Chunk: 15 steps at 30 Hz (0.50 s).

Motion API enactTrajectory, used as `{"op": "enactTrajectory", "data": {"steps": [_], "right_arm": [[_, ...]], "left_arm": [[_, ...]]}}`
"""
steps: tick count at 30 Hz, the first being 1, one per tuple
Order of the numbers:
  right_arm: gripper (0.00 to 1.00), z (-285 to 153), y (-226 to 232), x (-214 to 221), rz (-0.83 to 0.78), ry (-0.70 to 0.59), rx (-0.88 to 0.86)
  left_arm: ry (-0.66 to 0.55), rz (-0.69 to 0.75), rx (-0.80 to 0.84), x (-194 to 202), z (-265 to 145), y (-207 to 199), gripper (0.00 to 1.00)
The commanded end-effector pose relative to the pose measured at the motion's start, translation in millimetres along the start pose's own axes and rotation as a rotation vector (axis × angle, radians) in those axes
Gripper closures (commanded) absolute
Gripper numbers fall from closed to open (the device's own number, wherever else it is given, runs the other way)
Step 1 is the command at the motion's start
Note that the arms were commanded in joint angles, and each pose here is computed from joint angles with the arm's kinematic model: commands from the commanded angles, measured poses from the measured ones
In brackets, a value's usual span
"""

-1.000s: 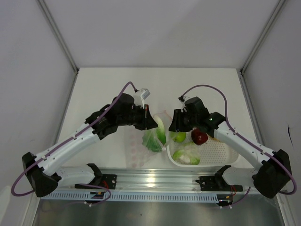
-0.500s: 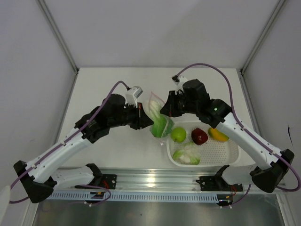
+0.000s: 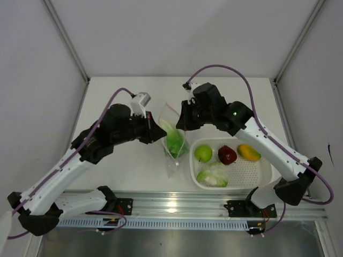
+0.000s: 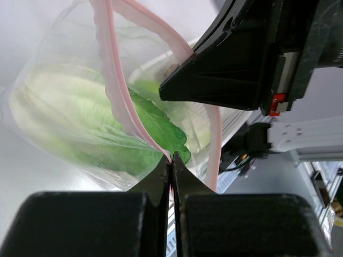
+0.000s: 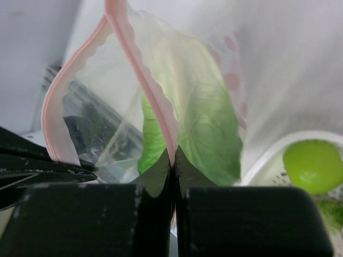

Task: Place the food in the zip-top bag and seal the zipper
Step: Adjust the zipper food storage bag at the center of the board.

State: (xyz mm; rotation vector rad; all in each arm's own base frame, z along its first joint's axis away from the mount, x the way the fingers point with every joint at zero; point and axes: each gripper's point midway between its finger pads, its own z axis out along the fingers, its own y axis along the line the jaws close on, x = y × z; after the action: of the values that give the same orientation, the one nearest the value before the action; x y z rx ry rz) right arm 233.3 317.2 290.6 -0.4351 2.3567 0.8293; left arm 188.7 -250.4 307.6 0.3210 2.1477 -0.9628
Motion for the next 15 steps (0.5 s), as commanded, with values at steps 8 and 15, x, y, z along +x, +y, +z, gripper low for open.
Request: {"op": "enactTrajectory", "data": {"steps": [8, 15], "right_arm": [[1.0, 6.3, 9.6, 0.1, 0.04, -0.011, -0.063], [1.0, -41.2, 47.8, -33.0, -0.098, -0.124, -0.039]], "left_arm": [[-0.043, -0.052, -0.016, -13.8, -5.6, 16.4, 0.99], [-0.206, -0.016, 0.085, -52.9, -59.2, -16.0, 1.0]]}}
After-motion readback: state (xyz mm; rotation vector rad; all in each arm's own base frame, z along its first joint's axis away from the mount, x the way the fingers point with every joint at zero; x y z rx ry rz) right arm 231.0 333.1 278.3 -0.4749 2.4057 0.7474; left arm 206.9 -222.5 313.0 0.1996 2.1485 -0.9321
